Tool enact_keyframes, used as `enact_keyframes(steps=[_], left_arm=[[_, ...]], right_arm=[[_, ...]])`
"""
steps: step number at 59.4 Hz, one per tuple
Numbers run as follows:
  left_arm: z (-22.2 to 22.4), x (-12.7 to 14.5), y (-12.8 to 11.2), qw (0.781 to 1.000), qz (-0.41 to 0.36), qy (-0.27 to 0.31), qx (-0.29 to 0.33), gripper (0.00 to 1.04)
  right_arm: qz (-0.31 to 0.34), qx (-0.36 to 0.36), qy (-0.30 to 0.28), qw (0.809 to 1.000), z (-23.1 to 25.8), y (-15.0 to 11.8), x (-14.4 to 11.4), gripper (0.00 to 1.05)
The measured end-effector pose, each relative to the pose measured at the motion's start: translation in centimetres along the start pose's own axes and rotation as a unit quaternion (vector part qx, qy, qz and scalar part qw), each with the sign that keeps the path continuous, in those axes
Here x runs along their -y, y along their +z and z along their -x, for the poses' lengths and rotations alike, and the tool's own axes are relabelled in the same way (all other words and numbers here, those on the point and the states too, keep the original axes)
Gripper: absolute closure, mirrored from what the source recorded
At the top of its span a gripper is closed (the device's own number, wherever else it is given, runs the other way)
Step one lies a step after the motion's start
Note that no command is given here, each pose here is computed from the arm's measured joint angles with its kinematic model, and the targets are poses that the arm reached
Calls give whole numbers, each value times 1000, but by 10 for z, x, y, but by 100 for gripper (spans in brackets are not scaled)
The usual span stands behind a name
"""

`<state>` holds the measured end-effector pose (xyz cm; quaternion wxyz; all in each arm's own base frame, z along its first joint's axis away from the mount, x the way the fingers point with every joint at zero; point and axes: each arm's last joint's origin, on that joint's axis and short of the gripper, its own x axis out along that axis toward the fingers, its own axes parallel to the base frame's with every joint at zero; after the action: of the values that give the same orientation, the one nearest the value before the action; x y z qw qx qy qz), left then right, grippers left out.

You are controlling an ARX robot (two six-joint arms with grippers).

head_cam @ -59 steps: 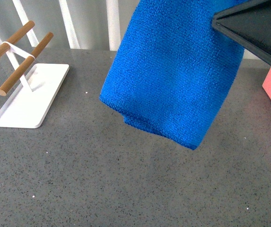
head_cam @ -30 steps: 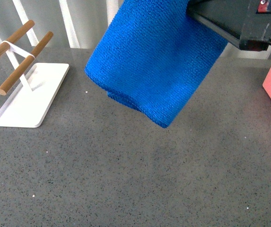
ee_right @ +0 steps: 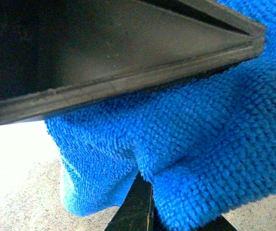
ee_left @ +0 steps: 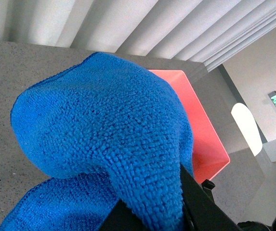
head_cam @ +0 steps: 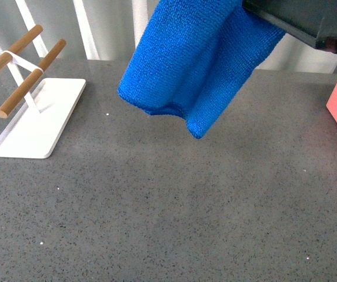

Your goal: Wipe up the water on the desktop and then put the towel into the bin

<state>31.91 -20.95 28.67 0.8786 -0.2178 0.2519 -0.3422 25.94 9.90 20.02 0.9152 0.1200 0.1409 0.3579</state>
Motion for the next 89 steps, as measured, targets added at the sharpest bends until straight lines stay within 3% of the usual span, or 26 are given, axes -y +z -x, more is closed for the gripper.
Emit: enact_keyframes(steps=[17,36,51,57,74,87,89], left_arm=[[1,-4,2,1000,6,4,-1,98],[14,-26,18,999,36,22,20,45],[37,-88,24,993,41,96,48,5],[63,-114,1,994,21,105,38,7],[152,-100,-59,997,-22,67,30,7],[206,-111,-79,993,-44,104,46,7],[207,-114,-83,984,-80,144,74,11]], right_arm=[[-6,9,-8,1000,14,10,8,101],[-9,29,-20,999,27,25,13,101],[-13,40,-41,998,39,32,23,101],[-14,42,-52,998,46,34,28,101],[0,34,-62,998,56,35,37,101],[9,28,-67,997,56,34,36,101],[10,27,-68,997,55,34,36,101]])
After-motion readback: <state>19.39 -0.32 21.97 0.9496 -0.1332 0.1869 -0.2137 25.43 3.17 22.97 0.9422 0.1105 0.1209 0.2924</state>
